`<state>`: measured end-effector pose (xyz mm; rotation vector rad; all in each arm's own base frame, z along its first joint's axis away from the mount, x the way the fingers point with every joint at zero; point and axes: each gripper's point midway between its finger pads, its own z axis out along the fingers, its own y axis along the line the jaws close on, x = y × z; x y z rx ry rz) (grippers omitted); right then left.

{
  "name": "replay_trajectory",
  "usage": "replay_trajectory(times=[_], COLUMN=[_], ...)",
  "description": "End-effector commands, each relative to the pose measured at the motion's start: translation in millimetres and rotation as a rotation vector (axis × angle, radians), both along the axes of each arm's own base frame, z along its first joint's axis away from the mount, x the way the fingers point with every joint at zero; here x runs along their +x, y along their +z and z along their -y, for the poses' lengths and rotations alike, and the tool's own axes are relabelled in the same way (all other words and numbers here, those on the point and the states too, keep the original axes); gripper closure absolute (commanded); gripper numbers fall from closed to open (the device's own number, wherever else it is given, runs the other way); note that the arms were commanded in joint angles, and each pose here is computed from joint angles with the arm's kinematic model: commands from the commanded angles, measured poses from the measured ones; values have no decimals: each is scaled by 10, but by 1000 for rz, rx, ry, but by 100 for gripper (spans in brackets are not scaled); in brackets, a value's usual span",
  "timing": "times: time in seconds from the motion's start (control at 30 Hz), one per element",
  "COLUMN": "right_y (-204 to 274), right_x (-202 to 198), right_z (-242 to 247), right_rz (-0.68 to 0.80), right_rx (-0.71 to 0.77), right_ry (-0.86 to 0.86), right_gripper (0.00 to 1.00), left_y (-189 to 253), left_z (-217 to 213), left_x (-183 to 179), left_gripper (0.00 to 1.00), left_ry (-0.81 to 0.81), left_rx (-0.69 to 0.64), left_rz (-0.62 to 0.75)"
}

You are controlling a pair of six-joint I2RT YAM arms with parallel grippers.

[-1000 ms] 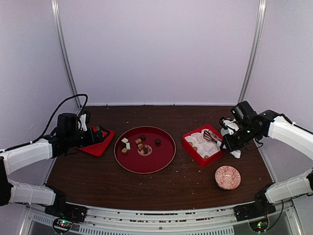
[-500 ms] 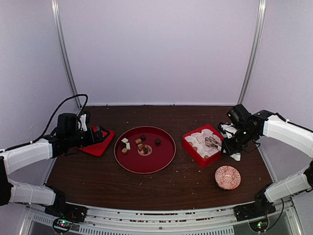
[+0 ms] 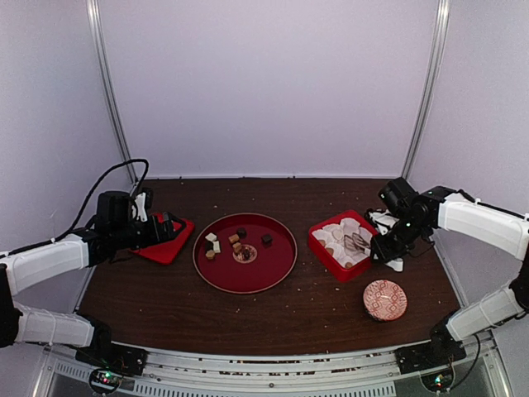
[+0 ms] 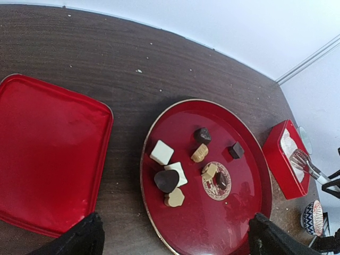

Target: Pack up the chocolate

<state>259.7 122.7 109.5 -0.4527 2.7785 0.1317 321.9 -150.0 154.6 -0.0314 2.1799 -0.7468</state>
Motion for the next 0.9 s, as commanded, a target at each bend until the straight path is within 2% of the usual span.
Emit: replay_trajectory(times=[0.0,0.27,0.43,0.63,0.87], right_y=[127,298,645,915,1021], right_x=[175,239,331,431,411], right_z=[-44,-93,-364,-1050,-2127], right_rz=[65,111,194,233,239], right_rx=[12,43,166,267,311], right_ry=[-1,4,53,194,386], right_gripper=[65,61,62,62,63], left_y=[125,131,92,68,38], left_z=[40,33,21,29,15], left_x=[75,66,54,55,39], left_gripper=[3,3,3,3,3], left_ry=[-4,-3,2,2,8], left_rx=[-12,-9,-5,-13,-11], left_rz=[44,46,38,33,24])
